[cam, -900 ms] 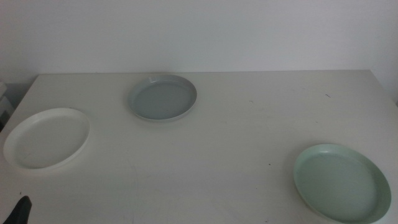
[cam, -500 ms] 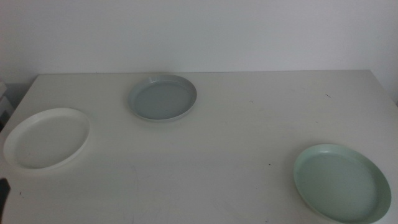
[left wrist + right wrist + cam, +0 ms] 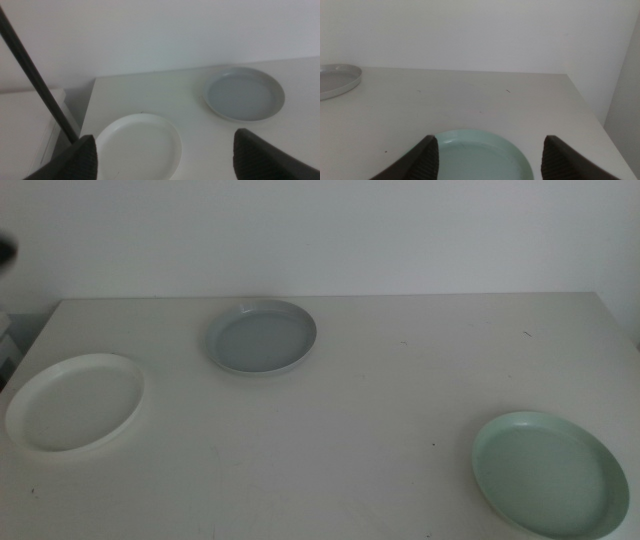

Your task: Stack the three bowls on top of each other.

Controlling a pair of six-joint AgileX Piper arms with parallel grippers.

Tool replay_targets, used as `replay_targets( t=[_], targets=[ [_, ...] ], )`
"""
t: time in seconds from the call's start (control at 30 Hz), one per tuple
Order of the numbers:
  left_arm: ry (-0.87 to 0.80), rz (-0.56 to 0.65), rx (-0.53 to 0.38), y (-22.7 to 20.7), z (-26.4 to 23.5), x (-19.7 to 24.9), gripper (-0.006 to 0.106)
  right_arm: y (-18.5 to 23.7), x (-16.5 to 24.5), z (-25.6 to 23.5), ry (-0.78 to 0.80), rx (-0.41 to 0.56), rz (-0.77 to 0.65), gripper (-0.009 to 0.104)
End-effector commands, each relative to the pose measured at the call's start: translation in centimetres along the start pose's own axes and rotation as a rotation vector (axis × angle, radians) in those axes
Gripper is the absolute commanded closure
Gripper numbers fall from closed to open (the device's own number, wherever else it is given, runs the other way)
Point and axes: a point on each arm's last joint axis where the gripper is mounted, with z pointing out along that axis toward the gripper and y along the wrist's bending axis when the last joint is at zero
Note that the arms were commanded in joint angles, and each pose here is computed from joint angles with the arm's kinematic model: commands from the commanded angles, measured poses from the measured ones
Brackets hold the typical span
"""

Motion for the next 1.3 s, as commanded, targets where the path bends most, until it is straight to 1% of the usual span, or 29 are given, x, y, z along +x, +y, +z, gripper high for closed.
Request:
replay_targets(
  t=[0.0,0.17,0.37,0.53,0.77,0.9,1.03,1.1,1.17,1.27],
  targets=[
    [-0.012,-0.026,0.003,0.1,0.7,-3.3,0.007,0.0,-1.2,-0.3,-0.117,0.007,-0.015,0.043],
    [0.13,-0.028,0.004,0.3,3.4,-7.3,0.007,0.0,-1.2,-0.3,-0.117,0.007,-0.015,0.043],
    [0.182,-0.029,0.003,0.4,6.3,-11.1,0.007,0.0,-1.2,-0.3,-0.117,0.007,-0.015,0.043],
    [0.2,-0.048,0.022,0.3,8.6,-12.5,0.007,0.0,-1.2,-0.3,-0.117,0.007,-0.015,0.043],
    [0.256,-0.046,0.025,0.2,11.0,-11.8,0.007,0.0,-1.2,-0.3,-0.117,0.007,-0.015,0.043],
    [0.33,-0.083,0.063,-0.3,12.8,-10.9,0.007,0.0,-1.2,-0.3,-0.117,0.007,-0.015,0.043],
    [0.4,-0.084,0.059,-0.3,14.9,-9.9,0.007,0.0,-1.2,-0.3,-0.117,0.007,-0.015,0.043],
    [0.446,-0.091,0.04,0.4,16.1,-9.4,0.007,0.0,-1.2,-0.3,-0.117,0.007,-0.015,0.043],
    [0.485,-0.133,0.026,1.5,17.2,-9.0,0.007,0.0,-1.2,-0.3,-0.117,0.007,-0.015,0.043],
    [0.507,-0.158,0.045,2.9,18.7,-8.7,0.007,0.0,-1.2,-0.3,-0.117,0.007,-0.015,0.043]
  ],
)
